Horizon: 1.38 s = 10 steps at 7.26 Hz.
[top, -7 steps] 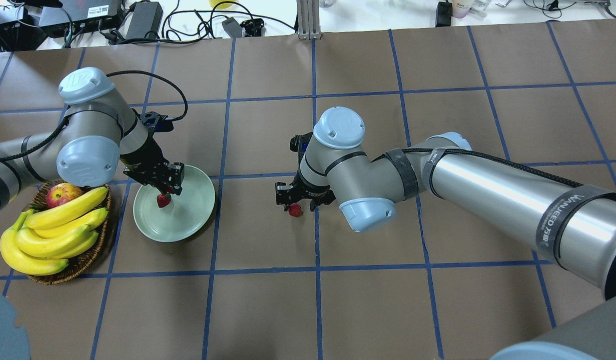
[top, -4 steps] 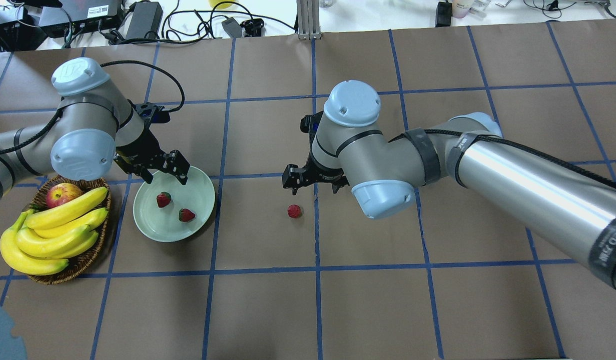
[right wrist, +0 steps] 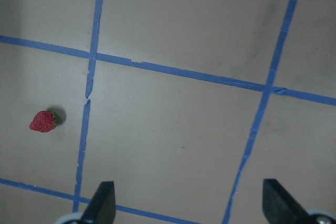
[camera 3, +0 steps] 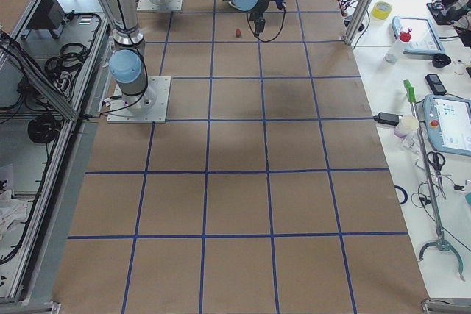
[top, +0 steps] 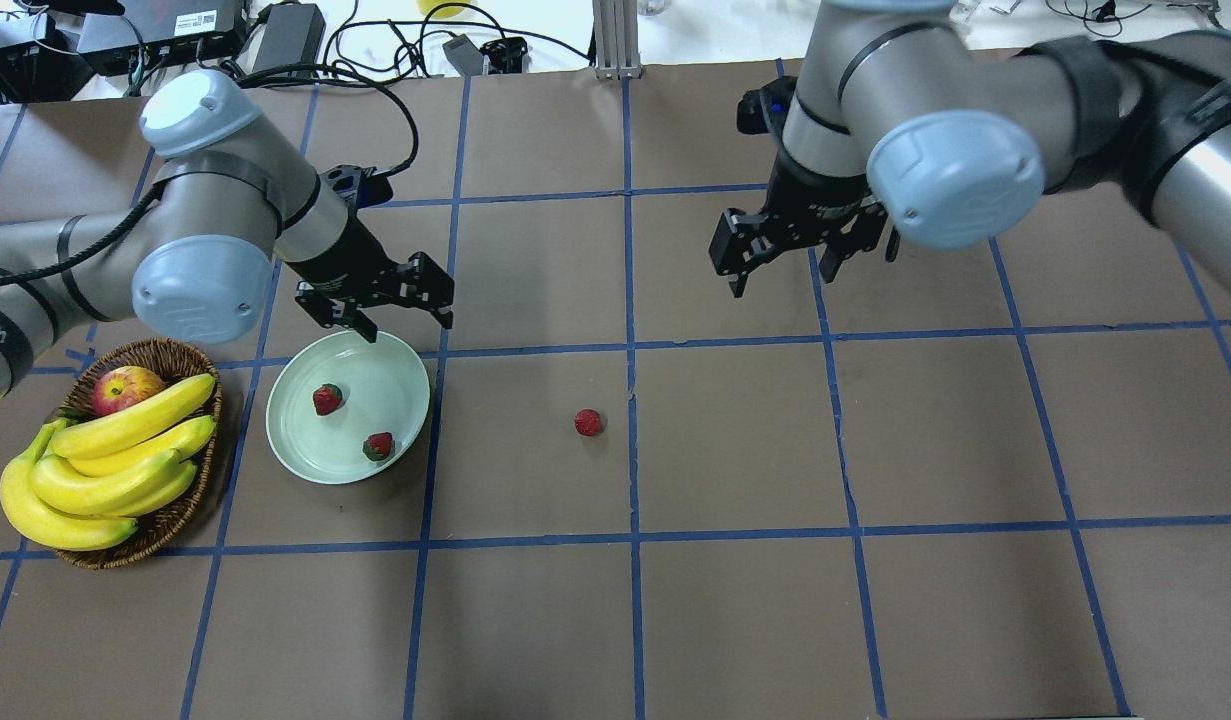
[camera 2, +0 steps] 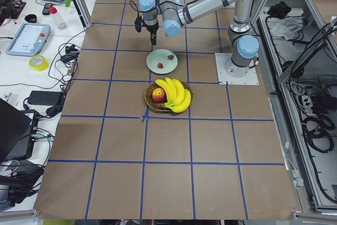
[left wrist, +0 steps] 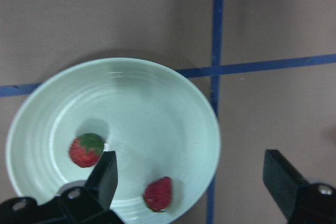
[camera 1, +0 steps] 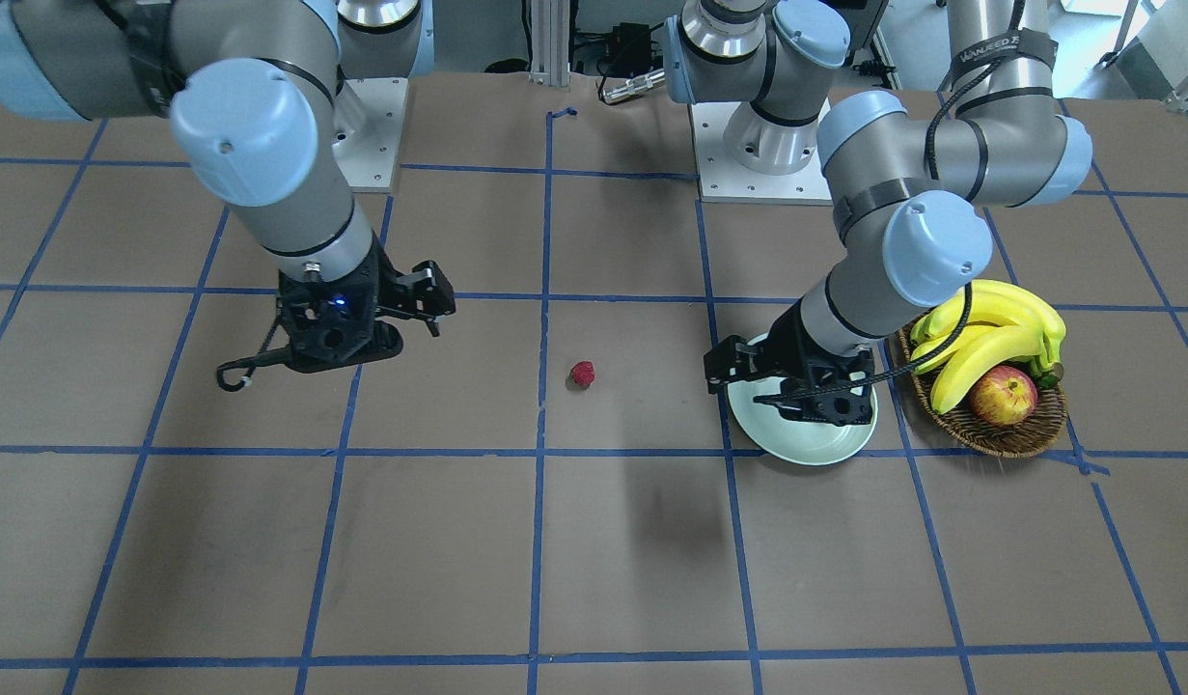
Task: Collect all strawberries into plate
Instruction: 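Reach the left gripper to the middle strawberry and grasp it while right retracts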
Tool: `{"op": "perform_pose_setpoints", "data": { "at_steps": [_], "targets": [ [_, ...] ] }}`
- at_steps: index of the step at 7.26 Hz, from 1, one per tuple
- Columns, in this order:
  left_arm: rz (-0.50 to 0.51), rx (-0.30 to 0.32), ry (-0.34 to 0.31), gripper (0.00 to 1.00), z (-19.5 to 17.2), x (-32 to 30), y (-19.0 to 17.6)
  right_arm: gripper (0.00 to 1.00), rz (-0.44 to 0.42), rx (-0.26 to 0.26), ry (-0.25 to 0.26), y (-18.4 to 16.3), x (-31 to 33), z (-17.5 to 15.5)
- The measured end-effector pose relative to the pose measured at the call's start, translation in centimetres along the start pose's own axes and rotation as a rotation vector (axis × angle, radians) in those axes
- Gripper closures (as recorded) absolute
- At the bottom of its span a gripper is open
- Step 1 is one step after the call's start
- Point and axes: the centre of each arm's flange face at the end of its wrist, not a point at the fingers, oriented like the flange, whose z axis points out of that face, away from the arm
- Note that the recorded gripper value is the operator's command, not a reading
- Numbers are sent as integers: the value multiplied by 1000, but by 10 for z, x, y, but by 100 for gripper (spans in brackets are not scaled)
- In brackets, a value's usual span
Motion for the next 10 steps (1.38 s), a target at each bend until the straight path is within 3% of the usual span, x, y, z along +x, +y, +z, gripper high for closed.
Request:
{"op": "perform_pose_setpoints", "data": {
  "at_steps": [2,5,8,9,10],
  "targets": [
    [1,28,39,0,28,91,22,0,15,51,85,3,31,-57],
    [72,29,98,0,94,146,52,0,53,134,117,25,48,-104],
    [111,19,23,0,142,131,58,0,77,168,118,44,44,-123],
    [116,17,9,19,145,129,59,0,81,163,102,51,40,-127],
    [118,16,6,23,146,129,59,0,85,147,91,60,37,-133]
  ]
}}
